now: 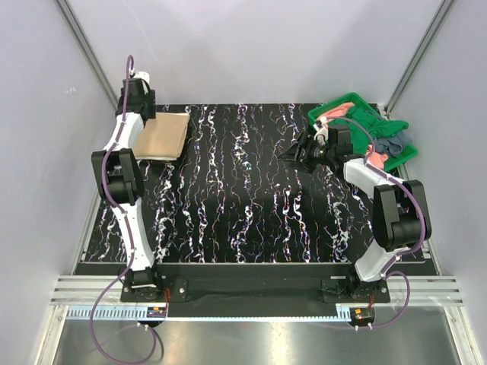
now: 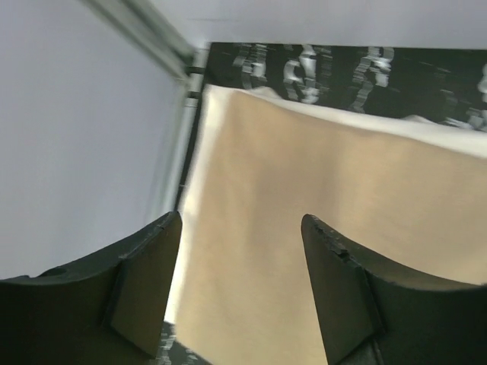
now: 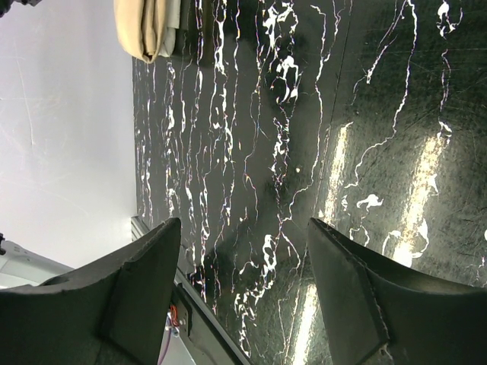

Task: Fold and stack the t-shirts
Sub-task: Neatly place the folded tshirt to the corner

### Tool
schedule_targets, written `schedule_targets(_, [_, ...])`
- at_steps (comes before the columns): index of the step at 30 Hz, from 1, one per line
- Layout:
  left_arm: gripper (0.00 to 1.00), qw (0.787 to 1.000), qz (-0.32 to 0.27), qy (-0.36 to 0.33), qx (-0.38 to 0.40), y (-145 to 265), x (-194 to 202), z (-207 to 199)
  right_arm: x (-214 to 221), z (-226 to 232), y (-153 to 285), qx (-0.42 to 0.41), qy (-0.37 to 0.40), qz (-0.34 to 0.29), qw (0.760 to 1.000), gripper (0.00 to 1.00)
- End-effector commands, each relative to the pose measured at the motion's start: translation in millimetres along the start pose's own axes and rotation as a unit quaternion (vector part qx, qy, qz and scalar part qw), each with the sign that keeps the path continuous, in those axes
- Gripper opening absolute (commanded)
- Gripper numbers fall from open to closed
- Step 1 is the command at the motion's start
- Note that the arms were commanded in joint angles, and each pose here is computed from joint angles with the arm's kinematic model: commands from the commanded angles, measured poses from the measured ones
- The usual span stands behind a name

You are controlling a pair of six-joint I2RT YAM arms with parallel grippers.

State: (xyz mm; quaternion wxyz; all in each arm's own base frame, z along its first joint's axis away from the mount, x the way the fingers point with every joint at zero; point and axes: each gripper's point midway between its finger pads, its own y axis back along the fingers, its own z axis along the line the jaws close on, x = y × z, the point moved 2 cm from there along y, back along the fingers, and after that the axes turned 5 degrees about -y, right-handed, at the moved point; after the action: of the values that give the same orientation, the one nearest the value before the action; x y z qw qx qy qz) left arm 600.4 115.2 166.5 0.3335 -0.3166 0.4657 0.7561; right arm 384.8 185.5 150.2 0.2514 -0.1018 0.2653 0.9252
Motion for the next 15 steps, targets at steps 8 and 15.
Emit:
schedule_targets(8, [0.26, 0.962, -0.025, 0.127, 0.241, 77, -25, -81, -12, 13, 2, -0.021, 0.027, -0.017, 0.999, 0.75])
schedule_targets(15, [0.11, 0.938, 0.051, 0.183, 0.289, 116, 29, -115, -7, 14, 1, -0.030, 0.019, -0.005, 0.999, 0.75])
